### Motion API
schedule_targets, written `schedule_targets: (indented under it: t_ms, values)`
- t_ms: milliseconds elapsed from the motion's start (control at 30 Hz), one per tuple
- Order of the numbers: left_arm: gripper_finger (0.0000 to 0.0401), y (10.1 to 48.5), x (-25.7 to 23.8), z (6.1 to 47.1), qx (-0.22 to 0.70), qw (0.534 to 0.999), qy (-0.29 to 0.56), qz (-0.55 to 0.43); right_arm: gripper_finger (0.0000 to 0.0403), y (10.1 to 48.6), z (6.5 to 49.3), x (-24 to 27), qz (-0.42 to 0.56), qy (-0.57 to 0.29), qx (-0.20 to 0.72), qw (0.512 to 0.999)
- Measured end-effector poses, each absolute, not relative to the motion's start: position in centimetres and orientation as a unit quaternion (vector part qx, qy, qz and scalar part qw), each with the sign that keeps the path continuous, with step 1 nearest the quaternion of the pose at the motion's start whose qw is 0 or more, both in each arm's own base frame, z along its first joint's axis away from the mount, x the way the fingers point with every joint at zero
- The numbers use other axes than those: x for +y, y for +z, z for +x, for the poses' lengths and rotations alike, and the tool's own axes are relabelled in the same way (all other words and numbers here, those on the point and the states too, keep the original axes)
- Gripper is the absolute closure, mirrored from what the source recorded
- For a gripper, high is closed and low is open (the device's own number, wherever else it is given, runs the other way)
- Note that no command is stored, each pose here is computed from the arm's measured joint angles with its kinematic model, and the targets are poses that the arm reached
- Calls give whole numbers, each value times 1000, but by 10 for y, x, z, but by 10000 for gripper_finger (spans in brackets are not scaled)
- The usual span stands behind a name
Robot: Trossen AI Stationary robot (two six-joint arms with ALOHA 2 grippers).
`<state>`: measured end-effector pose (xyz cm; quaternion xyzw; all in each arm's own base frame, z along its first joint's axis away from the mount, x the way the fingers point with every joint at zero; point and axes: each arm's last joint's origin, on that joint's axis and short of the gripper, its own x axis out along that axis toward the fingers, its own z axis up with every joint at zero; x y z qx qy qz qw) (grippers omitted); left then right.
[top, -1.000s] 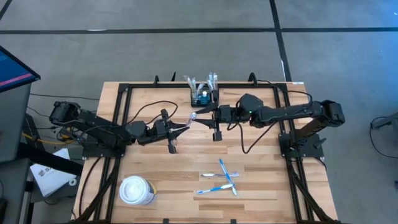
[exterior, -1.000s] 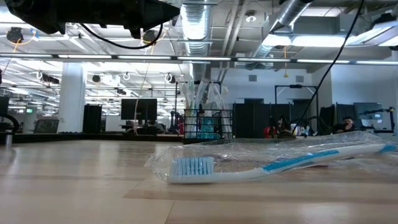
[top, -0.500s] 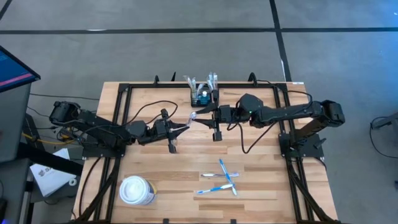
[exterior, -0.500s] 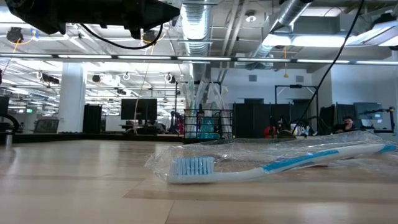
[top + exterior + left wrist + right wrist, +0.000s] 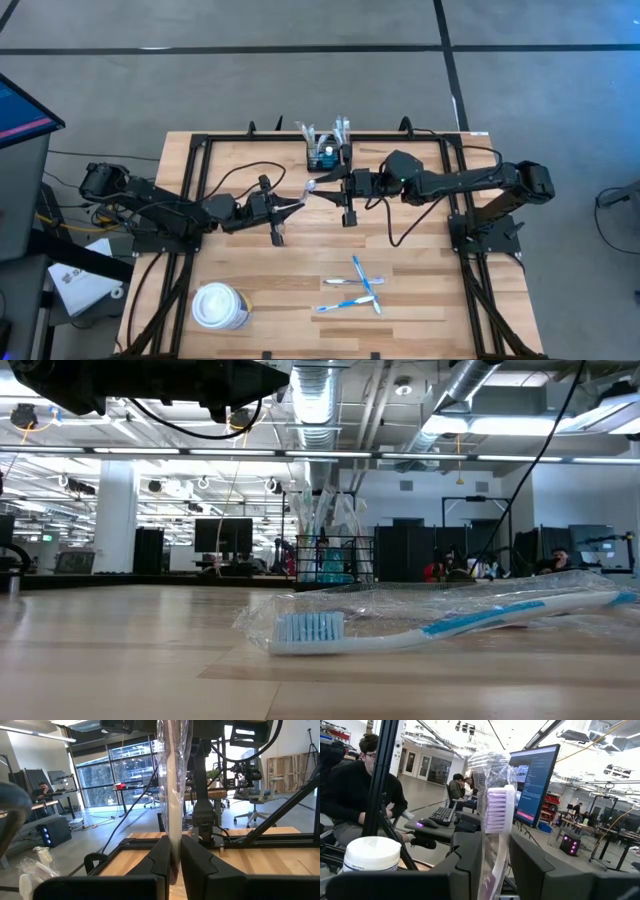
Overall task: Pick & Place toothbrushing station
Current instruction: Put the purple toothbrush into the mesh organizer
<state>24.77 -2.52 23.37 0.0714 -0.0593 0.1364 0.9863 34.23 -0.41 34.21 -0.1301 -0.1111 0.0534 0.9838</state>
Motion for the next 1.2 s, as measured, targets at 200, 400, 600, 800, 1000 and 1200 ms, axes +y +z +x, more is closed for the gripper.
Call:
schedule_targets:
  t_ms: [200, 400, 600, 800, 1000, 1200]
  values:
    - [382, 232, -26, 248, -54, 987, 133, 74, 316, 321, 364, 2, -133, 63, -97, 984]
    - [382, 233, -25, 248, -56, 986, 137, 72, 316, 326, 388, 1, -163, 58, -100, 980]
    - [382, 232, -25, 248, -52, 987, 136, 73, 316, 345, 377, 1, -152, 67, -50, 985]
    - [382, 232, -25, 248, -52, 987, 136, 73, 316, 351, 371, 2, -142, 69, -42, 987]
    - [380, 231, -25, 248, -51, 987, 136, 74, 366, 347, 371, 1, -148, 71, -23, 986]
    - [359, 231, -25, 248, -50, 987, 137, 74, 387, 346, 371, 1, -155, 74, -15, 985]
